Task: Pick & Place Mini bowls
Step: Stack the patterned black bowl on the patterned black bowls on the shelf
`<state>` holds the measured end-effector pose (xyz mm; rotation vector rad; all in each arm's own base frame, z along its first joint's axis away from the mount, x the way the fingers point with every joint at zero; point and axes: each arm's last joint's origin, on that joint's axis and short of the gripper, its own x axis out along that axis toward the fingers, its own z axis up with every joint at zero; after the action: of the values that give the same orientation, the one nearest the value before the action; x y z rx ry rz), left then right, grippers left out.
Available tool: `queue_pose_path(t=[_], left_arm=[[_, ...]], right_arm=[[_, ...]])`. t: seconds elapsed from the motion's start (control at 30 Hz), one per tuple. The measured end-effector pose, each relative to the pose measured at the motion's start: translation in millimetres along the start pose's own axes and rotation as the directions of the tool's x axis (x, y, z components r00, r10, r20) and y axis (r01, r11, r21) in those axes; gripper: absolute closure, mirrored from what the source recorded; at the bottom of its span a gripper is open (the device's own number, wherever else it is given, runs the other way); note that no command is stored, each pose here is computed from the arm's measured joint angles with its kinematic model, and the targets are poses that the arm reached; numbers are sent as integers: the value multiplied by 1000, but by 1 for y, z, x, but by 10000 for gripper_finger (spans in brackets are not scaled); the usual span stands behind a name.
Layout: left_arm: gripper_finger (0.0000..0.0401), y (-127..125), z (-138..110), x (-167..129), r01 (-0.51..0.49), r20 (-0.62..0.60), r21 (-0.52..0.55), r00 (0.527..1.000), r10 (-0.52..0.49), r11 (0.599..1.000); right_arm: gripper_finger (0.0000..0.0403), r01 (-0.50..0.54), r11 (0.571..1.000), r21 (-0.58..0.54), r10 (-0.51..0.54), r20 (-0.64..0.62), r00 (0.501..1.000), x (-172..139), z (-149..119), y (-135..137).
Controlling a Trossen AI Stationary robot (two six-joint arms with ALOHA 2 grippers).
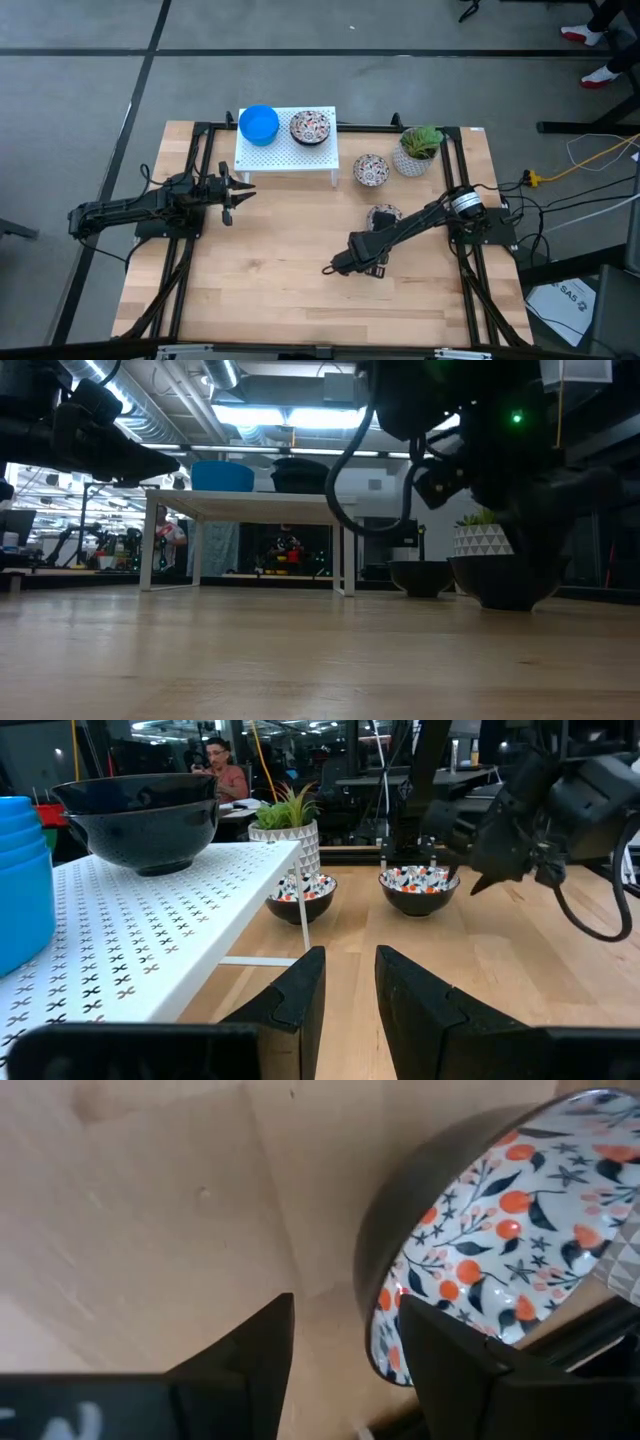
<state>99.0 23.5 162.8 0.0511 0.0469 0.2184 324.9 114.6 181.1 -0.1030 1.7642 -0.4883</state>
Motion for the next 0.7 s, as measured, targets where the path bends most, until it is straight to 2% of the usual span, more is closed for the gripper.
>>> queue_pose_path(t=[0.17,0.27,0.7], left_arm=[[315,0,0,0,0,0,0,1000,0,1000],[315,0,0,0,0,0,0,1000,0,1000],[315,0,0,0,0,0,0,1000,0,1000]], right_arm=[[223,31,1000,0,-31,18,999,3,0,0],[240,55,998,-12,-54,37,998,2,-1,1],[389,44,998,-38,-42,54,998,2,1,2]])
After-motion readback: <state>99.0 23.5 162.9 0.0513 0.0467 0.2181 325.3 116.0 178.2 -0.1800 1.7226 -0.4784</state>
